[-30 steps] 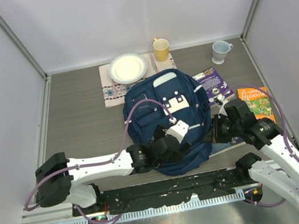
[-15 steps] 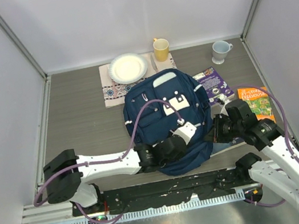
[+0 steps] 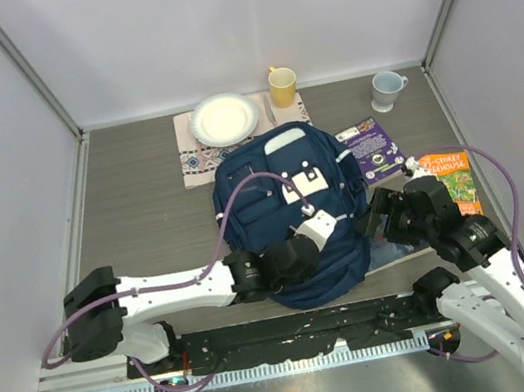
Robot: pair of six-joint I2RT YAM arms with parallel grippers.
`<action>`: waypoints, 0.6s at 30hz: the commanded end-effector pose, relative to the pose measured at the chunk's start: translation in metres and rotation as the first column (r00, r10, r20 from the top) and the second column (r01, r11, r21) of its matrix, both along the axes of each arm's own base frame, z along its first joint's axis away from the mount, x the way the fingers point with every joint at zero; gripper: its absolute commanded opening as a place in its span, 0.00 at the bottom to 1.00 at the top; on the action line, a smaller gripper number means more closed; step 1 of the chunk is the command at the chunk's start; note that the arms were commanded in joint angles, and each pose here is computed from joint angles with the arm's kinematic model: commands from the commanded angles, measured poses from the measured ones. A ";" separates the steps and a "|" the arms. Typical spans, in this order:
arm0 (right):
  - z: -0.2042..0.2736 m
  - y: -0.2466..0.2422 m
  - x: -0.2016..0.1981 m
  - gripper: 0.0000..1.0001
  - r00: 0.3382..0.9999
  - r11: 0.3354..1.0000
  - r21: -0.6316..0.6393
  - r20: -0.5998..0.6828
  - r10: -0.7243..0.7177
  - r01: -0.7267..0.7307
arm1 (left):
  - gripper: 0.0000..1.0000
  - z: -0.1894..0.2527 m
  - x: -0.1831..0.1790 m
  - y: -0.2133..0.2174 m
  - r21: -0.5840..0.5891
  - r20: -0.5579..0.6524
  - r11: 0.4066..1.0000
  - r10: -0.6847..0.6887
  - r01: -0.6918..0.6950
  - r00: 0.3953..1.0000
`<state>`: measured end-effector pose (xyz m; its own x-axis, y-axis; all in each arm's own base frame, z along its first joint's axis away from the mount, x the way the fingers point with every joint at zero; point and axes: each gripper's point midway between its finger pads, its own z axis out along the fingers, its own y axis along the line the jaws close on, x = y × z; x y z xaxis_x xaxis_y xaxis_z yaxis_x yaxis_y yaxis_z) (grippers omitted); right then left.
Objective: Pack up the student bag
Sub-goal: Adjust the student bag at the center of the board.
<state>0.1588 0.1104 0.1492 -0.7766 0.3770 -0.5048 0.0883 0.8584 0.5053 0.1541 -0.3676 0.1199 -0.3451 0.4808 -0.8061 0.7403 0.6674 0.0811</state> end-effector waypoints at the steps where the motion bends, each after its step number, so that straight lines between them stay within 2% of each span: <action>1: 0.033 -0.032 0.026 0.85 0.965 0.973 -0.035 0.143 -0.222 0.229 | 0.00 0.059 0.013 0.017 -0.128 0.042 0.985 0.121 -0.115 0.992; 4: 0.036 -0.035 0.034 0.86 0.954 0.963 -0.043 0.154 -0.257 0.267 | 0.00 0.085 0.010 0.023 -0.191 0.037 0.974 0.130 -0.120 0.991; 8: 0.040 -0.011 0.044 0.85 0.969 0.979 0.041 0.140 -0.202 0.198 | 0.00 0.105 0.008 0.031 -0.232 0.027 0.963 0.143 -0.133 0.989; 9: 0.044 0.000 0.047 0.85 0.973 0.981 0.095 0.142 -0.183 0.171 | 0.00 0.108 0.008 0.033 -0.238 0.025 0.962 0.144 -0.134 0.989; 13: 0.037 0.014 0.047 0.84 0.982 0.979 0.147 0.105 -0.155 0.139 | 0.00 0.122 0.007 0.037 -0.268 0.015 0.952 0.159 -0.149 0.987; 16: 0.024 0.015 0.044 0.78 0.988 0.983 0.131 0.074 -0.136 0.126 | 0.00 0.135 0.011 0.042 -0.292 0.025 0.940 0.190 -0.175 0.981; 18: 0.010 0.018 0.041 0.70 0.993 0.987 0.118 0.037 -0.110 0.105 | 0.00 0.143 0.015 0.047 -0.294 0.037 0.934 0.221 -0.201 0.974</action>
<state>0.1985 0.1162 0.1689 -0.6735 0.5272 -0.5181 0.1747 0.7946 0.5814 0.1533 -0.3237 0.1996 -0.3811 0.3407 -0.8594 0.6620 0.7495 0.0036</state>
